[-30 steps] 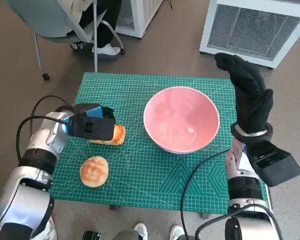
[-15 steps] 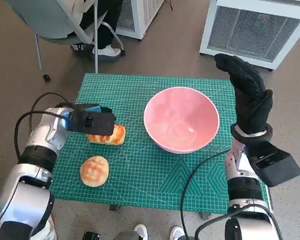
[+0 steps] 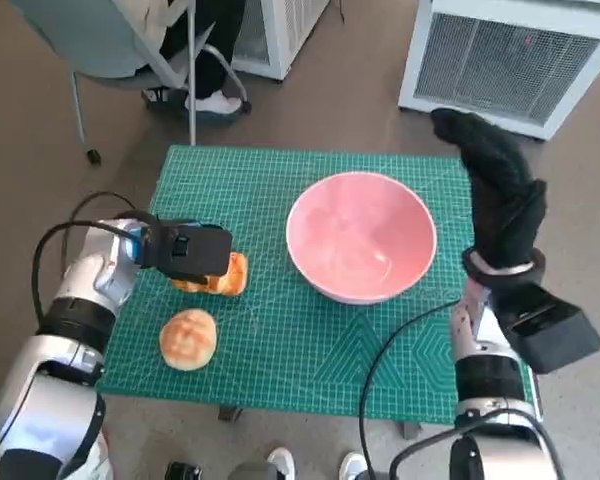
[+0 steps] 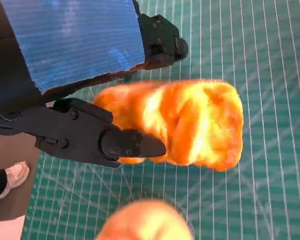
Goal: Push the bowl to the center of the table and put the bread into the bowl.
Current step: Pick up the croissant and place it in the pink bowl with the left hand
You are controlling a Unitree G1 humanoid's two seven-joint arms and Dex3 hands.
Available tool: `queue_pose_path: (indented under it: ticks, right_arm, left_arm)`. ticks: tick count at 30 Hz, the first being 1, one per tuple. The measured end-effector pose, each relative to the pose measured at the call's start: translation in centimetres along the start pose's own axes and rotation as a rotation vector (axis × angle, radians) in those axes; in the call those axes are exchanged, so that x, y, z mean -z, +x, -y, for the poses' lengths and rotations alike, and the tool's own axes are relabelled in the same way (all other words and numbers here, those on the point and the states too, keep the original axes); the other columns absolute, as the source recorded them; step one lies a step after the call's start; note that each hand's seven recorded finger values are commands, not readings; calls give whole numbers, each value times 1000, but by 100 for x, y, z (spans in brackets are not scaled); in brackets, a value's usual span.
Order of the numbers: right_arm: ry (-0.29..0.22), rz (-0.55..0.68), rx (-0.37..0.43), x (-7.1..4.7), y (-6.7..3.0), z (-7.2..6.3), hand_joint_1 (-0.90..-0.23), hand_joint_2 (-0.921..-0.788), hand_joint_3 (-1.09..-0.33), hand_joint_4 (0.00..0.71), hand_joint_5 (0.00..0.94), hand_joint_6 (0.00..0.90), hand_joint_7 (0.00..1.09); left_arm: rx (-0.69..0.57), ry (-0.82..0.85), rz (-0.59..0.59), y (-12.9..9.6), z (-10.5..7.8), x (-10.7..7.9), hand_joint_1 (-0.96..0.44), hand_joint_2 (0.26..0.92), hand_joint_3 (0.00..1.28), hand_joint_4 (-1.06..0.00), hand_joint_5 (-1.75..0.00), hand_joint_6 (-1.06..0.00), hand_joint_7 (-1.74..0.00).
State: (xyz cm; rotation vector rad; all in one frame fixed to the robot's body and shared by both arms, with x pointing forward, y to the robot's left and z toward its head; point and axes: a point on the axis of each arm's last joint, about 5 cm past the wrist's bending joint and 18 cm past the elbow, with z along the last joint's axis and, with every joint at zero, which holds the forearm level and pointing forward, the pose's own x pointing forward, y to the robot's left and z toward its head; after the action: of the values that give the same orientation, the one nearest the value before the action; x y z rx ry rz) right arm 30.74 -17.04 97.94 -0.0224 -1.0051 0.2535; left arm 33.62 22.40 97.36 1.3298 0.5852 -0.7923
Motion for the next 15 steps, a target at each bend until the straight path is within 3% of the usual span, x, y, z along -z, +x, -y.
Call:
queue_pose_path:
  ticks: [15]
  right_arm:
    - [0, -1, -3, 1, 1, -5, -636, -921, -721, 384, 1, 262, 209]
  left_arm:
    - [-44, 0, 25, -69, 117, -11, -363, 785, 0, 1, 1, -54, 0]
